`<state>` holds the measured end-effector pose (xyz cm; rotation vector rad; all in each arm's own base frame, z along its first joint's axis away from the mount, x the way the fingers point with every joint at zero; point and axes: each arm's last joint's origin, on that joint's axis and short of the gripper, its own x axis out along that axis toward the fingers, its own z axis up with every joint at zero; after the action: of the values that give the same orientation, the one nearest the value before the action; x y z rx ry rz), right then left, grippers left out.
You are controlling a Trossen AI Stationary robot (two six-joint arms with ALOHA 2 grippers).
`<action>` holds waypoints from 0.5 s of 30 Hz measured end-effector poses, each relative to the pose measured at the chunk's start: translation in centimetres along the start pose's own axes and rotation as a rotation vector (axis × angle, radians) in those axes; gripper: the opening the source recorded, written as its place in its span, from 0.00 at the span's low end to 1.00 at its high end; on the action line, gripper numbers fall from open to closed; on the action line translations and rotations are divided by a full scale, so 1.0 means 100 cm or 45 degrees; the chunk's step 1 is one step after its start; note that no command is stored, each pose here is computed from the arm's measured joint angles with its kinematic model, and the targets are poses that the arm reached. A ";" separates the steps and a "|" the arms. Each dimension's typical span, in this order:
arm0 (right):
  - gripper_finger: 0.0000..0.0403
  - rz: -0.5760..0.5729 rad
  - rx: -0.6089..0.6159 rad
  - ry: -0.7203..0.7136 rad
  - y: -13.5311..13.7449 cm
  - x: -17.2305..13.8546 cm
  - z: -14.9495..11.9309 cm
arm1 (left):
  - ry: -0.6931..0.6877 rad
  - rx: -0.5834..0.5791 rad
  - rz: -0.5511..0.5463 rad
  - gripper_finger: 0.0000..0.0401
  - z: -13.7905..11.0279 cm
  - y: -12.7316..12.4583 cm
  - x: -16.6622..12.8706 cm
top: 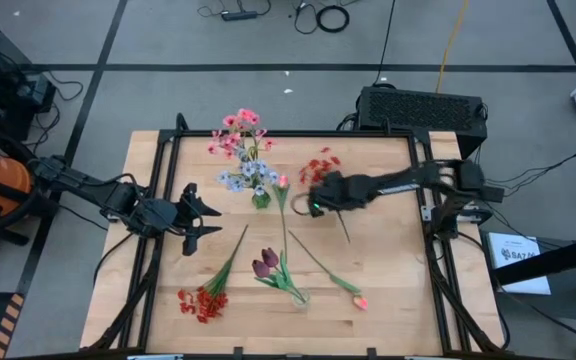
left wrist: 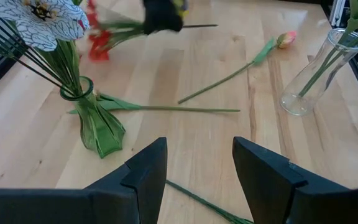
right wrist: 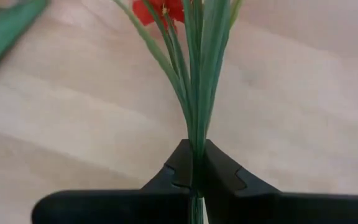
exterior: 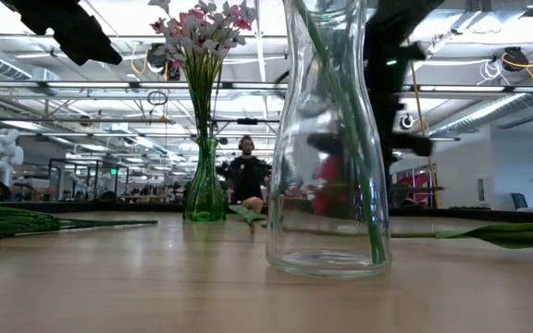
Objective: Sort flowers into vase by color
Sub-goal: Put the top red flowers into the transparent vase
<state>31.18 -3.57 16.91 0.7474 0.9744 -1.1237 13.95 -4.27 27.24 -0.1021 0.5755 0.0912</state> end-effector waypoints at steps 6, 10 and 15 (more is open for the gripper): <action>0.01 0.224 0.156 -0.128 -0.034 -0.040 -0.041 | -0.006 0.009 0.018 0.47 0.000 0.000 0.000; 0.02 0.389 0.043 -0.210 -0.052 -0.065 -0.058 | -0.006 0.010 0.019 0.47 0.000 0.000 0.000; 0.02 0.450 -0.309 0.047 -0.072 -0.080 -0.071 | -0.007 0.009 0.019 0.47 0.000 0.000 0.000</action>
<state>21.49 3.72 21.26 0.7100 0.9459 -0.6738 13.96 -4.22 27.26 -0.0905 0.5711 0.1036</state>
